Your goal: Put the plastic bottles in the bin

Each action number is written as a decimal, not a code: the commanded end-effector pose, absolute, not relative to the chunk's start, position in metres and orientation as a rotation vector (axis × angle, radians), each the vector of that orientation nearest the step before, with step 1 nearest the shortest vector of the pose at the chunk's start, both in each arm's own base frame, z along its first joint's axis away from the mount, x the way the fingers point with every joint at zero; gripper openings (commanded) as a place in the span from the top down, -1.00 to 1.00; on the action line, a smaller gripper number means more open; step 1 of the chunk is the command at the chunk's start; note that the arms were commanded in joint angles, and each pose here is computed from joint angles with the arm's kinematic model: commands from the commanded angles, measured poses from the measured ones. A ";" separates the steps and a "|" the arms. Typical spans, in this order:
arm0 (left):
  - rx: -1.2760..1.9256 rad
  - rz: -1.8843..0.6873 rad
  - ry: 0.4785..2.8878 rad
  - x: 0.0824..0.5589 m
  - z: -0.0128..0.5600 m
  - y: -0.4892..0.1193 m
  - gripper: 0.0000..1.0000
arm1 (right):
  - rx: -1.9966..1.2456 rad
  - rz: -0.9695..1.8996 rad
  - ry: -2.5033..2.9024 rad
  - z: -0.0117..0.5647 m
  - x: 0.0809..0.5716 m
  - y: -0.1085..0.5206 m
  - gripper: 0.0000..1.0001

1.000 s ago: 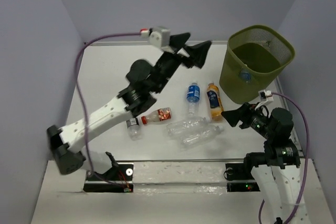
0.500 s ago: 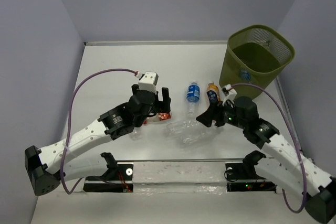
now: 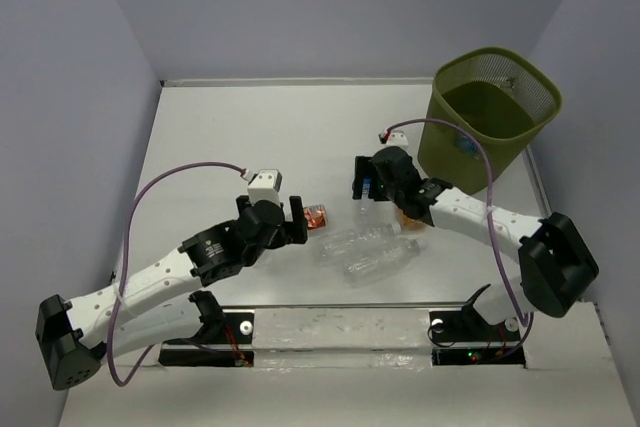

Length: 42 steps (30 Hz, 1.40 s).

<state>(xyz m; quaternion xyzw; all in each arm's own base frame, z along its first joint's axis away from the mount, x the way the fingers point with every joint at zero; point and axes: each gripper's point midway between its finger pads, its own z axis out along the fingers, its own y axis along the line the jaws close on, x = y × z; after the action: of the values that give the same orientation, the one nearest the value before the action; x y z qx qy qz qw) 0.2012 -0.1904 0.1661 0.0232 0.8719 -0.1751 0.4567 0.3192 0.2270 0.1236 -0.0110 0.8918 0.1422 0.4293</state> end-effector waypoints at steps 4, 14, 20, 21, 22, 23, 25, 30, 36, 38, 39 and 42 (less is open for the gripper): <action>-0.154 -0.483 2.179 0.207 0.142 -0.198 -0.98 | 0.062 0.192 2.204 0.113 0.364 0.234 -0.91; -0.069 -0.386 2.234 0.214 0.127 -0.206 -0.98 | 0.077 0.066 2.243 0.081 0.386 0.238 -0.56; -0.083 -0.401 2.225 0.214 0.130 -0.206 -0.98 | 0.076 0.050 2.157 0.114 0.404 0.240 0.27; -0.089 -0.405 2.225 0.213 0.129 -0.206 -0.98 | 0.078 0.070 2.121 0.133 0.406 0.241 0.33; -0.099 -0.415 2.221 0.214 0.131 -0.207 -0.98 | 0.076 0.082 2.091 0.149 0.408 0.241 0.35; -0.101 -0.417 2.220 0.214 0.131 -0.207 -0.98 | 0.052 0.094 2.064 0.166 0.408 0.241 0.36; -0.110 -0.419 2.200 0.216 0.139 -0.207 -0.98 | 0.024 0.188 1.949 0.232 0.406 0.244 0.38; -0.145 -0.464 2.075 0.228 0.180 -0.205 -0.98 | 0.006 0.248 1.626 0.396 0.383 0.213 0.42; -0.264 -0.385 2.031 0.228 0.193 -0.175 -0.98 | 0.136 -0.017 1.467 0.481 0.387 0.092 0.46; -0.322 -0.341 2.034 0.225 0.192 -0.161 -0.98 | 0.178 -0.080 1.495 0.476 0.393 0.057 0.46; -0.338 -0.301 2.047 0.222 0.187 -0.151 -0.98 | 0.243 -0.096 1.494 0.473 0.397 0.031 0.46; -0.404 -0.340 2.063 0.219 0.185 -0.141 -0.98 | 0.308 -0.143 1.543 0.448 0.407 -0.008 0.46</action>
<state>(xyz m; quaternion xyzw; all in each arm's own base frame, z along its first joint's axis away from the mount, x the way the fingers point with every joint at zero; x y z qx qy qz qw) 0.2194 -0.1716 0.1814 -0.1108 0.8534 -0.1647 0.4820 0.3794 0.0252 0.5140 0.1443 0.6248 -0.0152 0.7672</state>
